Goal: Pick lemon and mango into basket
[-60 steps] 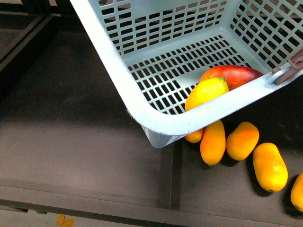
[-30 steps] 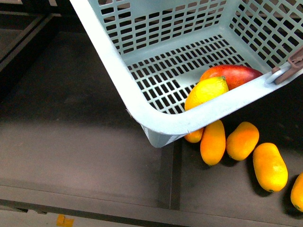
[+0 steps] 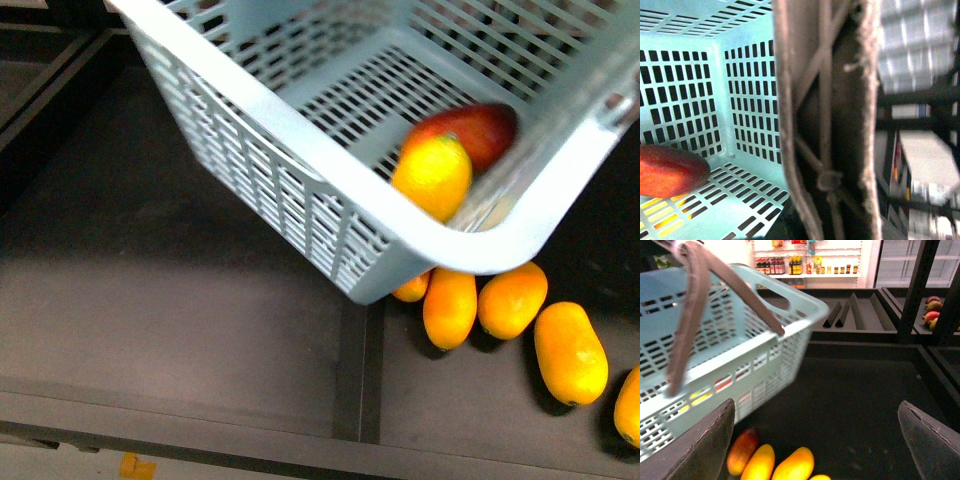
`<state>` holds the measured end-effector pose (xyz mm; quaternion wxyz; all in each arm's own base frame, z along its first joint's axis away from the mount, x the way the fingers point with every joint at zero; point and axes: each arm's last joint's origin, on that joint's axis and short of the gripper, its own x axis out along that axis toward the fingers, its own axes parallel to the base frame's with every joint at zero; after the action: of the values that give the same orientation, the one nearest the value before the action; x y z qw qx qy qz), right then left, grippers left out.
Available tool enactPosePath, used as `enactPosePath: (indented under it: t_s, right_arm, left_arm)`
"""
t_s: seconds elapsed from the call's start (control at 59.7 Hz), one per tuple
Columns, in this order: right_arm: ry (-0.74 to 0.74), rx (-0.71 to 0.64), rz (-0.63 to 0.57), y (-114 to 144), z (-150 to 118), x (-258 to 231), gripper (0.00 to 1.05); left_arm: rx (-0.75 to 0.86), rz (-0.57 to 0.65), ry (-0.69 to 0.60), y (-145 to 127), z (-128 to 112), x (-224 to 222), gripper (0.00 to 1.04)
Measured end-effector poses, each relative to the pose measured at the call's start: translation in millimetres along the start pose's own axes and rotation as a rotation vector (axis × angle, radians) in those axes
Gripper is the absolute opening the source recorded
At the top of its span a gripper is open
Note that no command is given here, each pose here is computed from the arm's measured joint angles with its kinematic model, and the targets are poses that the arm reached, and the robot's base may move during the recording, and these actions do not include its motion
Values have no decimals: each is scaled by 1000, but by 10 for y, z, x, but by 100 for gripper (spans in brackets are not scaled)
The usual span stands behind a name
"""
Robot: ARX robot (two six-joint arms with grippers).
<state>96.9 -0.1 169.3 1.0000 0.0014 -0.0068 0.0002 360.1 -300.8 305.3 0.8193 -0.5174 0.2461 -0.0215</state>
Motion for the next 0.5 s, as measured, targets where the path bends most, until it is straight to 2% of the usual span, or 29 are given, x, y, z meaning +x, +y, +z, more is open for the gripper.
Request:
enactPosePath:
  t_s: [0.084, 0.151, 0.285, 0.502]
  right_arm:
    - [0, 0, -3, -1, 0, 0, 96]
    - [0, 0, -4, -1, 0, 0, 96]
    - [0, 0, -2, -1, 0, 0, 96]
    - [0, 0, -3, -1, 0, 0, 96]
  left_arm:
    - [-73, 31, -259, 74, 136, 122, 4]
    - [-100, 42, -327, 163, 347, 234, 4]
    - [-181, 67, -376, 443, 690, 436, 4]
    - [-294, 137, -346, 927, 891, 724, 4]
